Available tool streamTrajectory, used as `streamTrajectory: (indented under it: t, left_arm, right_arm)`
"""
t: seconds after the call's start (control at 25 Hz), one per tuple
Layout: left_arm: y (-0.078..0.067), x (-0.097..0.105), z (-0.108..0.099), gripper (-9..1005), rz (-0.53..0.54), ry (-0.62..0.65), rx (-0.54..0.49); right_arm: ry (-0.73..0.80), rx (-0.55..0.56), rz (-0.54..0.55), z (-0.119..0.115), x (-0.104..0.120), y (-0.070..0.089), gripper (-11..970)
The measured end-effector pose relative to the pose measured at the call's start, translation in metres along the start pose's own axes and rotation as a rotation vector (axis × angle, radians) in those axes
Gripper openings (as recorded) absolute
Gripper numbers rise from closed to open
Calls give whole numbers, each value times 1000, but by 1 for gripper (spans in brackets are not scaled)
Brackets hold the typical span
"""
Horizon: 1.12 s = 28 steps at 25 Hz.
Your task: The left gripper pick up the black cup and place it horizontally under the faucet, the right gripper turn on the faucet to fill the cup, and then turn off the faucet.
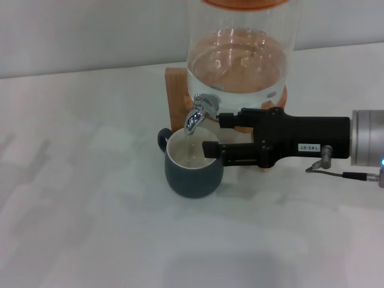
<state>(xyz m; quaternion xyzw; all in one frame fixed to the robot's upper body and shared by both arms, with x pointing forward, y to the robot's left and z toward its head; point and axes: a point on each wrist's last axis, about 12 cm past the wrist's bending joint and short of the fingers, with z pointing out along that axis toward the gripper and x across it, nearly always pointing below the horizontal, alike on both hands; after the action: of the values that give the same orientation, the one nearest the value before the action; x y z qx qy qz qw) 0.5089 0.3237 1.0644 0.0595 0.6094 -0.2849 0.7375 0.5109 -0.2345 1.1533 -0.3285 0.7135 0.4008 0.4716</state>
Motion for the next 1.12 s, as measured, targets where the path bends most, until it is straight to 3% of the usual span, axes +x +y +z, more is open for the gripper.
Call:
streamTrajectory:
  t: [0.52, 0.76, 1.12]
  left_arm:
    - [-1, 1, -2, 893, -2, 6, 8]
    - [-3, -2, -4, 893, 4, -7, 28]
    - [-3, -3, -6, 893, 4, -18, 33]
  right_arm:
    - [-21, -3, 30, -21, 2, -6, 808]
    - [-99, -32, 58, -39, 3, -11, 808]
    - [-61, 27, 67, -25, 11, -18, 807]
